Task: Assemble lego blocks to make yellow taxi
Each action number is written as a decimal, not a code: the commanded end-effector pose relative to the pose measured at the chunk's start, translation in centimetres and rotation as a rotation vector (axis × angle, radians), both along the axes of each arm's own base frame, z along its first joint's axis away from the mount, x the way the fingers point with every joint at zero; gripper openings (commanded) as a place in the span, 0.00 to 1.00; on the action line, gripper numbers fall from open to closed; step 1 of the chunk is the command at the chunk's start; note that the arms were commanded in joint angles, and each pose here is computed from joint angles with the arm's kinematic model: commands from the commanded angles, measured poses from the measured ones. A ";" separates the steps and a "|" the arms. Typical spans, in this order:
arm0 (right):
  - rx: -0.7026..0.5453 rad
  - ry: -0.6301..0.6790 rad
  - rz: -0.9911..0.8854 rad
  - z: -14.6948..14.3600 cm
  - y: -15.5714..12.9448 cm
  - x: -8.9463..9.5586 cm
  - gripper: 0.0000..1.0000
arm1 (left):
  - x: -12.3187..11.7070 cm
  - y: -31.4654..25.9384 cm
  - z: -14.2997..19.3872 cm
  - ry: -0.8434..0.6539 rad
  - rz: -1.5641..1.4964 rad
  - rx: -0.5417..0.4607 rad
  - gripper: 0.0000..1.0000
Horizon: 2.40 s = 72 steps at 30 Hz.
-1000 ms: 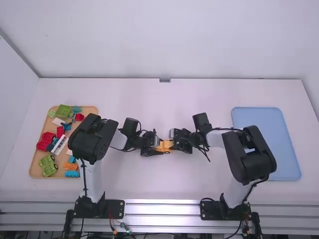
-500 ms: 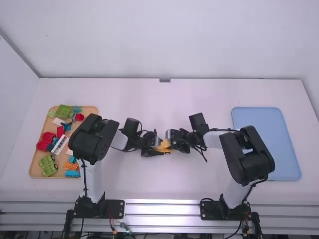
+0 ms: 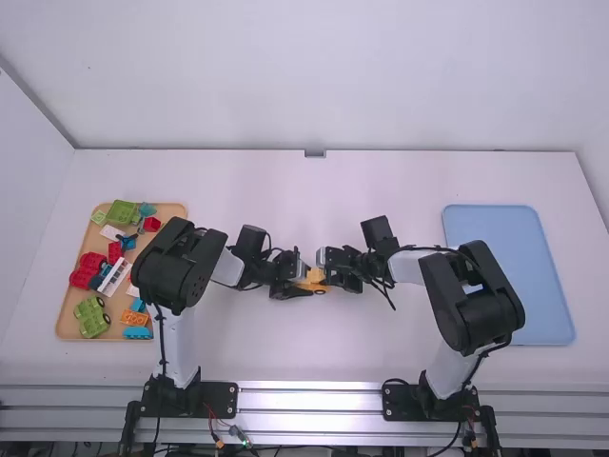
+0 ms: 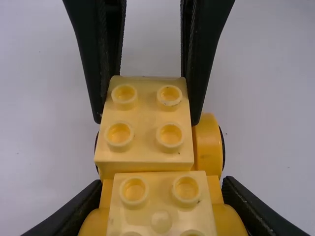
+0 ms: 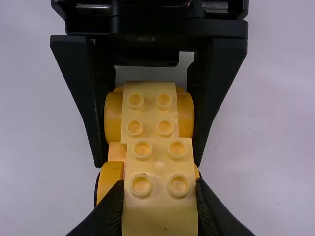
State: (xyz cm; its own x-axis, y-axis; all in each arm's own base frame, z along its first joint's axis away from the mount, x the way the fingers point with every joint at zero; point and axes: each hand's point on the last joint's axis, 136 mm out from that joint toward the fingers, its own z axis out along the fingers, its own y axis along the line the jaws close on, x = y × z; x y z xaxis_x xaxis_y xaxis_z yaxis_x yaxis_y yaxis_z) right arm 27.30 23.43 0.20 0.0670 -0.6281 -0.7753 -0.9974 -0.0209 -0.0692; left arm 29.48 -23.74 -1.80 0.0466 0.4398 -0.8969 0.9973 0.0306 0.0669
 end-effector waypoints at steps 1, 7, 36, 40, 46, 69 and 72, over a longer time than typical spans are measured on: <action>-0.007 0.037 0.010 -0.4 0.4 -1.0 0.02 | 0.5 -0.4 -0.3 0.005 0.013 0.022 0.55; -0.002 0.047 0.004 -0.3 0.5 -0.9 0.00 | 0.5 -0.4 -0.3 0.003 0.013 0.021 0.55; 0.205 0.034 0.070 5.4 1.0 -0.3 0.86 | 0.4 -0.5 -0.3 0.003 0.010 0.019 0.57; 0.288 -0.003 0.067 7.9 0.2 0.4 0.36 | 0.4 -0.5 -0.3 0.003 0.010 0.019 0.57; 0.158 0.032 0.030 4.9 0.0 0.2 0.00 | 0.4 -0.5 -0.3 0.003 0.010 0.019 0.57; -0.210 0.192 -0.151 -4.7 -2.0 0.2 0.00 | 0.4 -0.5 -0.3 0.003 0.010 0.019 0.55; -0.084 0.165 -0.116 -1.6 -0.7 1.3 0.00 | 0.4 -0.5 -0.3 0.007 0.010 0.020 0.56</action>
State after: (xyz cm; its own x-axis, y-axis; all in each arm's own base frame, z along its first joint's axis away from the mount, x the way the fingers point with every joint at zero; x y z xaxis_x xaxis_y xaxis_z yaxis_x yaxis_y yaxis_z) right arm 27.89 24.15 1.00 -0.1169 -0.6105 -0.7834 -0.9927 0.0487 0.1102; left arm 30.67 -23.80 -1.78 0.0331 0.4610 -0.8868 0.9951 0.0678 0.0724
